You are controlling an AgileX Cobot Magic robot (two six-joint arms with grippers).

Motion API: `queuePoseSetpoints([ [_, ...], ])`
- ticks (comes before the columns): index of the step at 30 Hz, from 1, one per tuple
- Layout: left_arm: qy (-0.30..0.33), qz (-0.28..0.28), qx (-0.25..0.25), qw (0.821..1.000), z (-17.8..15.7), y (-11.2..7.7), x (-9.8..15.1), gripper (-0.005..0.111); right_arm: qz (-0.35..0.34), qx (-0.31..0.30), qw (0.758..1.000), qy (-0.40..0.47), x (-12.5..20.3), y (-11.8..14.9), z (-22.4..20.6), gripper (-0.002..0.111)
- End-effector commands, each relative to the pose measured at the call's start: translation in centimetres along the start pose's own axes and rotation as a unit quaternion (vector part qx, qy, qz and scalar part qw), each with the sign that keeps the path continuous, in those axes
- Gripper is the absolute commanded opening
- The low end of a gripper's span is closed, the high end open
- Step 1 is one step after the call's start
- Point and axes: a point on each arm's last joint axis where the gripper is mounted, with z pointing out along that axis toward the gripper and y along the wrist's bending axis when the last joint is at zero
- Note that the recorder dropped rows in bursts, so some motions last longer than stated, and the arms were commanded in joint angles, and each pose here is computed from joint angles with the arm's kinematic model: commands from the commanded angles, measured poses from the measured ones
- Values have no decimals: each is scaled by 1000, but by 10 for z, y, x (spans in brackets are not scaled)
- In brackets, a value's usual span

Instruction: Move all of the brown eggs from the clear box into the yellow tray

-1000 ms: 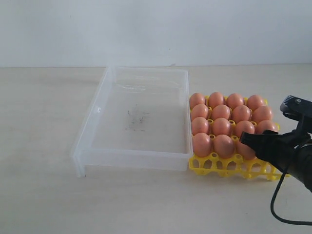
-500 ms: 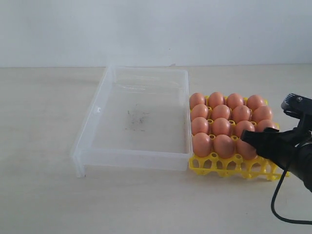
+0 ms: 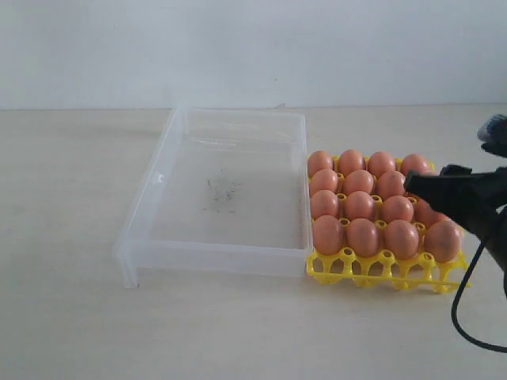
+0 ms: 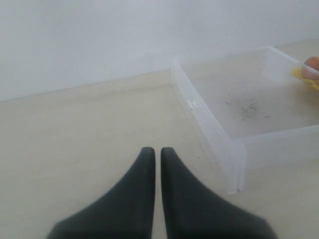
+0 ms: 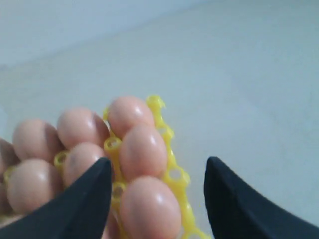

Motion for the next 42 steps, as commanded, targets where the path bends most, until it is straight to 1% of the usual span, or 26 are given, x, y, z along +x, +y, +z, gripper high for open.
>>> queuePoseSetpoints([
  [1,-1,1,2,1000,0,0,1,4,-50,-56,990,-116,-33,10,-13,35],
  [3,-1,1,2,1000,0,0,1,4,-68,-78,981,-165,-45,11,-23,17],
  [4,-1,1,2,1000,0,0,1,4,-80,-94,974,-192,-49,11,-31,6],
  [5,-1,1,2,1000,0,0,1,4,-94,-109,965,-217,-52,10,-38,0],
  [6,-1,1,2,1000,0,0,1,4,-115,-120,957,-238,-54,8,-45,0],
  [8,-1,1,2,1000,0,0,1,4,-171,-140,932,-286,-54,3,-63,0],
  [10,-1,1,2,1000,0,0,1,4,-200,-146,920,-302,-50,-7,-78,0],
  [15,-1,1,2,1000,0,0,1,4,-204,-147,919,-302,-26,-42,-108,0],
  [17,-1,1,2,1000,0,0,1,4,-182,-147,914,-333,-34,-46,-117,0],
  [18,-1,1,2,1000,0,0,1,4,-170,-145,921,-320,-34,-49,-120,0],
  [19,-1,1,2,1000,0,0,1,4,-175,-156,920,-313,-34,-49,-122,0],
  [20,-2,1,2,1000,0,0,1,4,-191,-165,915,-315,-34,-48,-126,0],
  [23,-2,1,2,1000,0,0,1,4,-192,-185,897,-352,-40,-51,-141,0],
  [25,-2,1,2,1000,0,0,1,4,-189,-197,878,-394,-46,-52,-153,0],
  [26,-2,1,2,1000,0,0,1,4,-197,-208,861,-420,-48,-52,-161,0],
  [28,-2,1,2,1000,0,0,1,4,-229,-238,821,-465,-49,-49,-176,0],
  [31,-2,1,2,1000,0,0,1,4,-309,-288,744,-518,-42,-43,-198,0],
  [32,-2,1,2,1000,0,0,1,4,-324,-304,727,-524,-39,-42,-203,0],
  [33,-2,1,2,1000,0,0,1,4,-326,-319,720,-523,-36,-42,-207,0],
  [34,-2,1,2,1000,0,0,1,4,-322,-330,721,-518,-35,-43,-209,0],
  [35,-2,1,2,1000,0,0,1,4,-318,-338,727,-507,-33,-44,-210,0],
  [38,-2,1,2,1000,0,0,1,4,-295,-361,751,-467,-28,-48,-210,0],
  [41,-2,1,2,1000,0,0,1,4,-300,-364,770,-430,-21,-53,-208,0],
  [42,-2,1,2,1000,0,0,1,4,-291,-365,783,-411,-19,-55,-207,0],
])
